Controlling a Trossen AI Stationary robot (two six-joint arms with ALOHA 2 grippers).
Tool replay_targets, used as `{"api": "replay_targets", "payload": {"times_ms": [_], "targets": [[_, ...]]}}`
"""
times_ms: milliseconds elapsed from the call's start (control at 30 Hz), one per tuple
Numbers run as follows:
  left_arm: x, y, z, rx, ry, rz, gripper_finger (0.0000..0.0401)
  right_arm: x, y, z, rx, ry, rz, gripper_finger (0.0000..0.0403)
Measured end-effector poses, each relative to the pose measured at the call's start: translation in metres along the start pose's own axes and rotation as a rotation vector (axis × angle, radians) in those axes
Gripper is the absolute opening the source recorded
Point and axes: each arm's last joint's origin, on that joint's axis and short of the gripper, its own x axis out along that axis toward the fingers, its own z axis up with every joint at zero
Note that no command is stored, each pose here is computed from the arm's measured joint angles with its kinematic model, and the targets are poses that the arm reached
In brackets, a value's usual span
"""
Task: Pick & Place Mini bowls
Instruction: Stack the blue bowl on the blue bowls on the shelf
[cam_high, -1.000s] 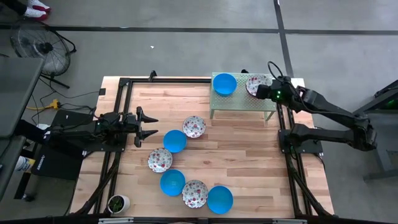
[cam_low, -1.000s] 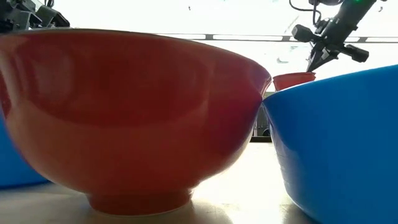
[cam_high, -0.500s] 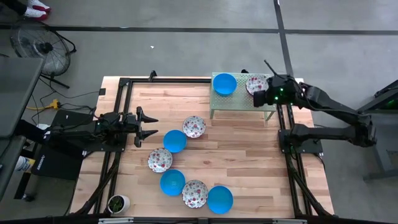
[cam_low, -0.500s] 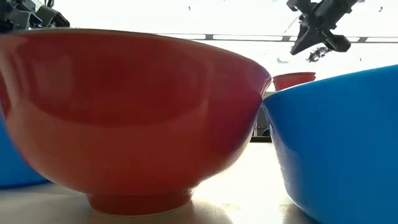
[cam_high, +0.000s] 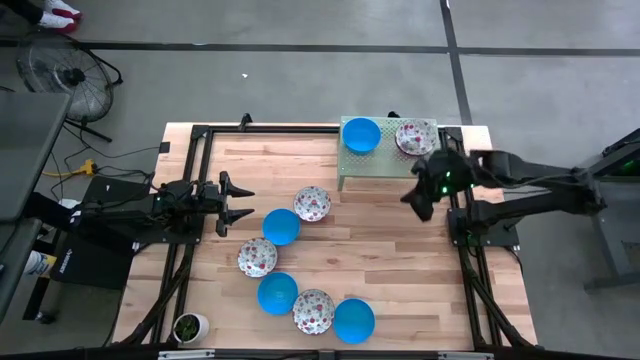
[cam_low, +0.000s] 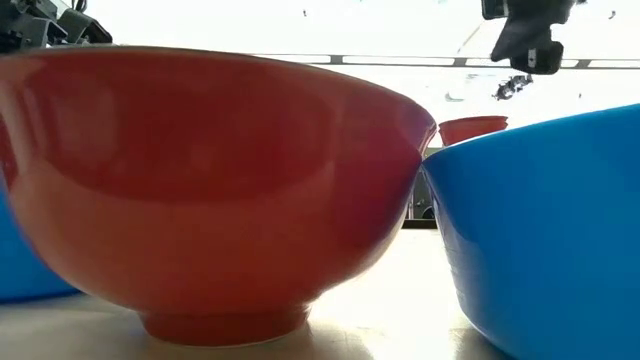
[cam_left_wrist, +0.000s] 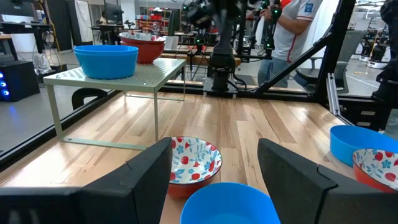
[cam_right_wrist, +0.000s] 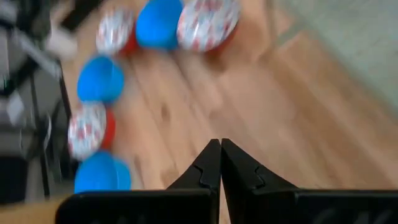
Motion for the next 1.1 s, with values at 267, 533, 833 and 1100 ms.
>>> {"api": "replay_targets", "payload": {"times_ms": [267,533,833,1100], "targets": [[0.0,0.0,0.0,0.0,0.0,0.0,0.0232,0.029,0.032,-0.03,-0.11,0.24,-0.016,0.0],[0.0,0.0,0.0,0.0,0.0,0.0,0.0232,0.065,0.063,-0.064,-0.055,0.415,-0.11,0.0],[0.0,0.0,0.0,0.0,0.0,0.0,0.0232,0.121,0.099,-0.098,0.083,0.521,-0.086,0.0],[0.0,0.0,0.0,0.0,0.0,0.0,0.0232,0.158,0.12,-0.113,0.088,0.537,-0.101,0.0]]}}
